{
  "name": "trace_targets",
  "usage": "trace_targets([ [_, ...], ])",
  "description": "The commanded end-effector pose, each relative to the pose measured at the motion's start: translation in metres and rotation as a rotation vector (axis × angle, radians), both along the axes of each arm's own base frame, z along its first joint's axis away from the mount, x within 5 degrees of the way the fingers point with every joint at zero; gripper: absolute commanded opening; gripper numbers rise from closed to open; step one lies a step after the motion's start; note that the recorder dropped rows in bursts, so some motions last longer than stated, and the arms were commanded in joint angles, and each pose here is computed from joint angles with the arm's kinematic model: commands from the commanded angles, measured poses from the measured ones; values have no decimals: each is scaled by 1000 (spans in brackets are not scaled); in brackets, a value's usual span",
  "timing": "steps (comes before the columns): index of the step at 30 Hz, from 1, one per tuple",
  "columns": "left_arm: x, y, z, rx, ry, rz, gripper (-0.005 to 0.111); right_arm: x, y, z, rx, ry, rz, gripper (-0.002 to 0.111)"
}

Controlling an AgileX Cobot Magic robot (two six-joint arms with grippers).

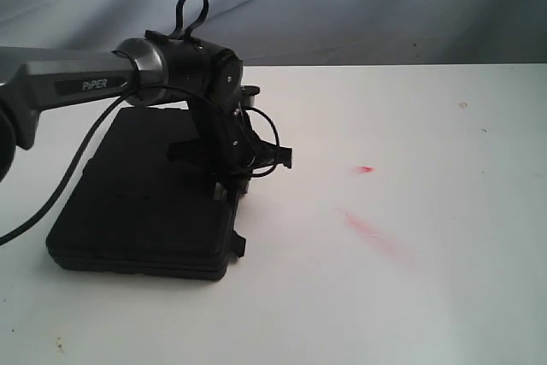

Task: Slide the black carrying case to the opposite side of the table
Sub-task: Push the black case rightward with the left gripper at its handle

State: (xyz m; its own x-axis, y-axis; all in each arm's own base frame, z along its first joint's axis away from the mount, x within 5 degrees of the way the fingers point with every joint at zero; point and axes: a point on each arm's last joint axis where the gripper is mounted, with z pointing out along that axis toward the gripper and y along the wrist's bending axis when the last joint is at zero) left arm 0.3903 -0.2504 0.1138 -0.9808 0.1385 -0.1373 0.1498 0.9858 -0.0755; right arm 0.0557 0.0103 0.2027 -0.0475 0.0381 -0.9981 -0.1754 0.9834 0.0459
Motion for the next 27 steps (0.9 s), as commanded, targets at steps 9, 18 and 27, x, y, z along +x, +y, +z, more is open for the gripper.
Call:
trace_targets([
  [9, 10, -47, 0, -127, -6, 33, 0, 0, 0, 0, 4, -12, -3, 0],
  [18, 12, -66, -1, -210, 33, 137, 0, 0, 0, 0, 4, -12, -3, 0],
  [27, 9, -72, 0, -236, 38, 205, 0, 0, 0, 0, 4, -12, -3, 0],
])
